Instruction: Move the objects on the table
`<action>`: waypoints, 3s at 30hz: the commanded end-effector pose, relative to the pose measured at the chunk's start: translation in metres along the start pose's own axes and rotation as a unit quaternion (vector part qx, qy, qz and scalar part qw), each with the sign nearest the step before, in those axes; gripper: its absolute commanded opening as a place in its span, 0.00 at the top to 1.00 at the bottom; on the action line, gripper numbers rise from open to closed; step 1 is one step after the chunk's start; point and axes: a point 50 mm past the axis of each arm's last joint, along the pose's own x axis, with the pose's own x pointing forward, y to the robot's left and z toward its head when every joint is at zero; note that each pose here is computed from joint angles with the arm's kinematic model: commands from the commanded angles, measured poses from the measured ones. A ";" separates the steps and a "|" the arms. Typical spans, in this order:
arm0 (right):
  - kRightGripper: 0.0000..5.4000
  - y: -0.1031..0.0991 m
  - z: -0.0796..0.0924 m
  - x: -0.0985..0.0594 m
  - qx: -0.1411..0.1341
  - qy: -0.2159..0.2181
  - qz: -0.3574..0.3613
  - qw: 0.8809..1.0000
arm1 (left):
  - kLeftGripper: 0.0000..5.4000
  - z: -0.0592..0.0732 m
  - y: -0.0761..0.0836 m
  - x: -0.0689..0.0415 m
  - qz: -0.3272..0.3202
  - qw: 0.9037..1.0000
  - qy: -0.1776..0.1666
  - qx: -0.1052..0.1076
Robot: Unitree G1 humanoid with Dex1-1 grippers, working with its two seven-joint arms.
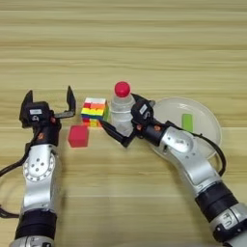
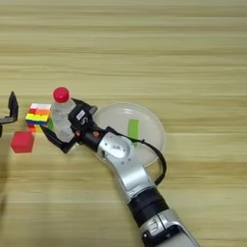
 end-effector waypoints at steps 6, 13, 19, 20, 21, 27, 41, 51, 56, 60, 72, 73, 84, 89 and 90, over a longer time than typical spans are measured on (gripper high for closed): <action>0.16 0.000 0.004 0.005 -0.001 -0.008 0.005 1.000 | 0.00 0.001 0.001 0.000 -0.002 1.000 -0.001 0.009; 0.31 0.001 0.003 0.006 0.004 -0.005 0.004 1.000 | 0.00 0.001 0.001 0.000 -0.002 1.000 -0.002 0.009; 0.38 -0.001 0.006 0.006 0.009 -0.013 -0.003 1.000 | 0.00 0.001 0.000 0.000 -0.002 1.000 -0.002 0.009; 0.39 -0.001 0.007 0.006 0.009 -0.016 -0.006 1.000 | 0.00 0.001 0.000 0.000 -0.002 1.000 -0.002 0.009; 0.39 -0.002 0.008 0.006 0.010 -0.019 -0.009 1.000 | 0.00 0.001 0.000 0.000 -0.003 1.000 -0.001 0.009; 0.40 -0.007 0.025 0.002 0.004 -0.054 -0.030 0.998 | 0.00 0.001 -0.001 0.000 -0.003 1.000 0.000 0.009; 0.40 -0.056 0.079 -0.037 -0.052 -0.129 -0.174 0.975 | 0.00 0.000 -0.001 0.000 -0.003 1.000 0.000 0.009; 0.40 -0.104 0.078 -0.096 -0.116 -0.095 -0.340 0.928 | 0.00 0.001 0.000 0.000 -0.003 1.000 0.000 0.010; 0.40 -0.121 0.071 -0.119 -0.126 -0.066 -0.398 0.906 | 0.00 0.000 0.001 0.001 -0.003 1.000 0.001 0.010; 0.40 -0.132 0.063 -0.134 -0.132 -0.043 -0.437 0.889 | 0.00 0.000 0.002 0.001 -0.004 1.000 0.001 0.011; 0.40 -0.152 0.026 -0.155 -0.134 0.034 -0.490 0.861 | 0.00 0.000 0.002 0.000 -0.003 1.000 0.001 0.011; 0.40 -0.153 0.022 -0.156 -0.129 0.038 -0.490 0.861 | 0.00 0.000 0.002 0.000 -0.003 1.000 0.001 0.011; 0.40 -0.153 0.000 -0.155 -0.106 0.058 -0.489 0.864 | 0.00 0.001 0.003 0.000 -0.001 1.000 -0.001 0.012; 0.40 -0.153 -0.002 -0.156 -0.101 0.058 -0.486 0.866 | 0.00 0.001 0.004 0.001 -0.001 1.000 -0.002 0.012; 0.40 -0.153 -0.002 -0.156 -0.101 0.058 -0.485 0.867 | 0.00 0.001 0.004 0.001 -0.001 1.000 -0.002 0.011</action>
